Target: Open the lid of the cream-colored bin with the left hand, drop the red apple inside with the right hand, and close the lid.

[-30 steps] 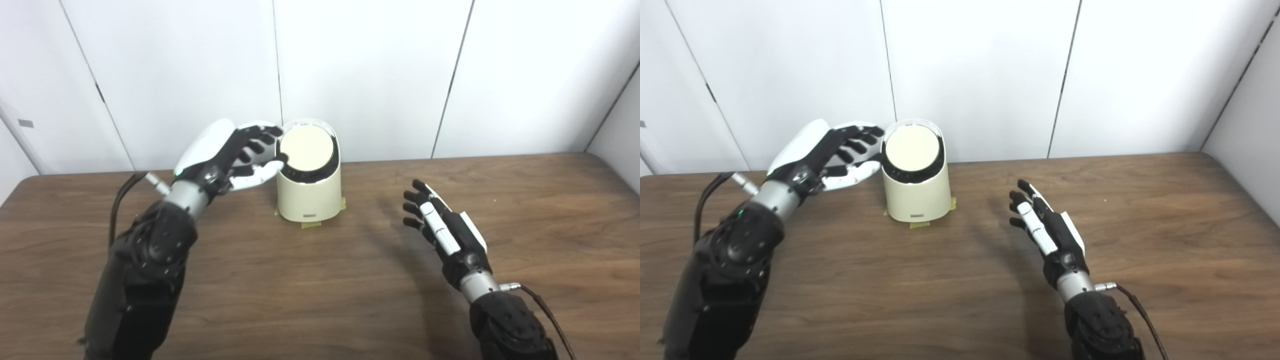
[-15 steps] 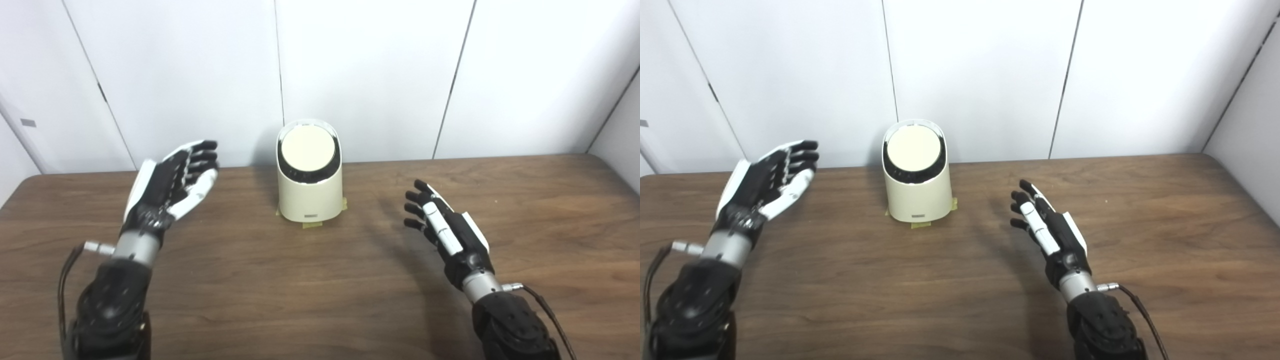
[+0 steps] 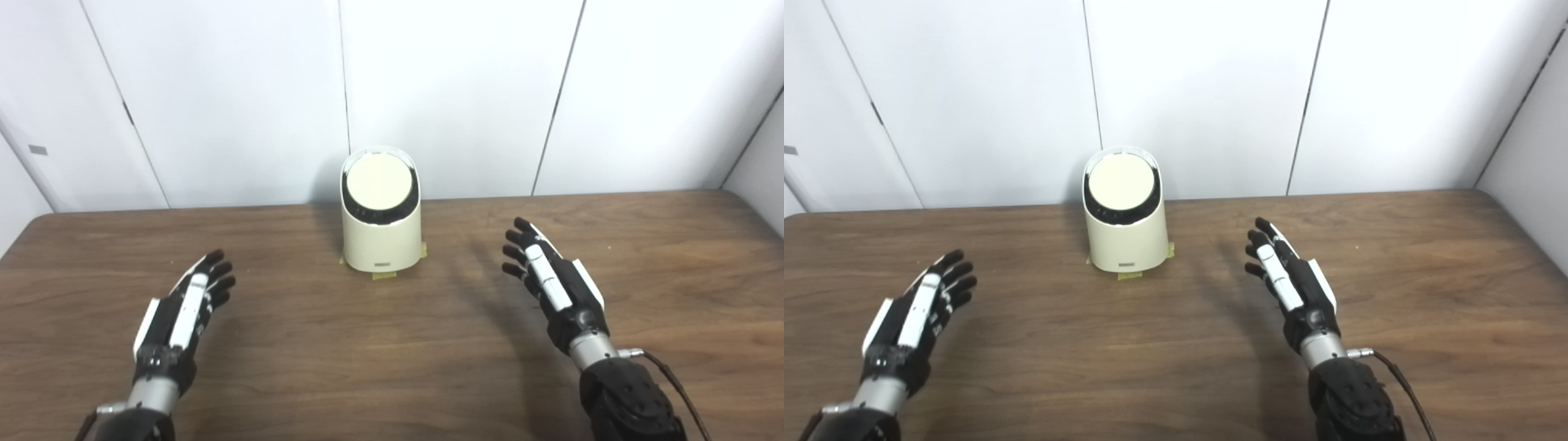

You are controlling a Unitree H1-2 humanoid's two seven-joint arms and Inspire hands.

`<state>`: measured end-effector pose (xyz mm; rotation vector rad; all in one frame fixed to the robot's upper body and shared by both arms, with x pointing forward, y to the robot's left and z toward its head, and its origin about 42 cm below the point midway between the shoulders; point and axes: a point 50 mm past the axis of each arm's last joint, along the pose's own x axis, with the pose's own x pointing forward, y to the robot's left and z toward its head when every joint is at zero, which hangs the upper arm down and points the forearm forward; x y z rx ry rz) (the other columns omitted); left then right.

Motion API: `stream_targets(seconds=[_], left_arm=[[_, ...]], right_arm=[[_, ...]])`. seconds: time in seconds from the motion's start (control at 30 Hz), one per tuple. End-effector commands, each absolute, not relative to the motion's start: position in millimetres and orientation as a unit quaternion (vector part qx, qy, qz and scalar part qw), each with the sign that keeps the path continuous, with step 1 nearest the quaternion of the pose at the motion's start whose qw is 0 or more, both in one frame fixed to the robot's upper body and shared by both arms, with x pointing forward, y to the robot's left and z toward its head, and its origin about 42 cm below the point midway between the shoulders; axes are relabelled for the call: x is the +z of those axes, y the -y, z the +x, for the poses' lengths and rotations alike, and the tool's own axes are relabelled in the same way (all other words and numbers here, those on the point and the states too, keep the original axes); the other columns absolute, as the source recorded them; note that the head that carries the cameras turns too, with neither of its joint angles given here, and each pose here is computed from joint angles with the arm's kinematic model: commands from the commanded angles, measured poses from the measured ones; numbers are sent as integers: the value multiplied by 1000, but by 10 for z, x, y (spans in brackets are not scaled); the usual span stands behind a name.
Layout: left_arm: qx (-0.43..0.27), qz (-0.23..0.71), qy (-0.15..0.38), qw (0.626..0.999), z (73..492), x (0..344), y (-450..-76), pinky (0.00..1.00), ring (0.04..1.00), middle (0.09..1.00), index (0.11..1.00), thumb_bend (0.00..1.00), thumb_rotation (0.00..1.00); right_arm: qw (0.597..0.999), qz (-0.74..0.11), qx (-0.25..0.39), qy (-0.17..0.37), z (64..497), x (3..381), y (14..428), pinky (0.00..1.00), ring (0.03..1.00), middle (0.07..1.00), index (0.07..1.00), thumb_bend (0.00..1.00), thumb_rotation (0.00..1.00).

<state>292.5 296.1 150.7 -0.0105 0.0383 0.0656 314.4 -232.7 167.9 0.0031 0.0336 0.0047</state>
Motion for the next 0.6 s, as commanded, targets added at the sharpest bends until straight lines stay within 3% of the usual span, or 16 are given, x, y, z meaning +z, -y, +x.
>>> stream_targets(seconds=[0.0, 0.27, 0.57], left_arm=[[35, -11, 25, 999, 2976, 1577, -2935, 909, 871, 879, 897, 325, 871], [49, -22, 36, 998, 2914, 1314, -2932, 921, 886, 903, 917, 328, 985], [58, 4, 34, 998, 2842, 1241, -2962, 921, 895, 903, 928, 361, 958]], right_arm=[[1000, -2, -2, 29, 3203, 1824, 2348, 863, 913, 924, 922, 518, 819], [1000, -7, -10, 22, 3163, 1743, 2407, 877, 927, 934, 930, 497, 852], [999, -37, -5, 17, 3032, 1657, 2384, 848, 904, 927, 935, 450, 871]])
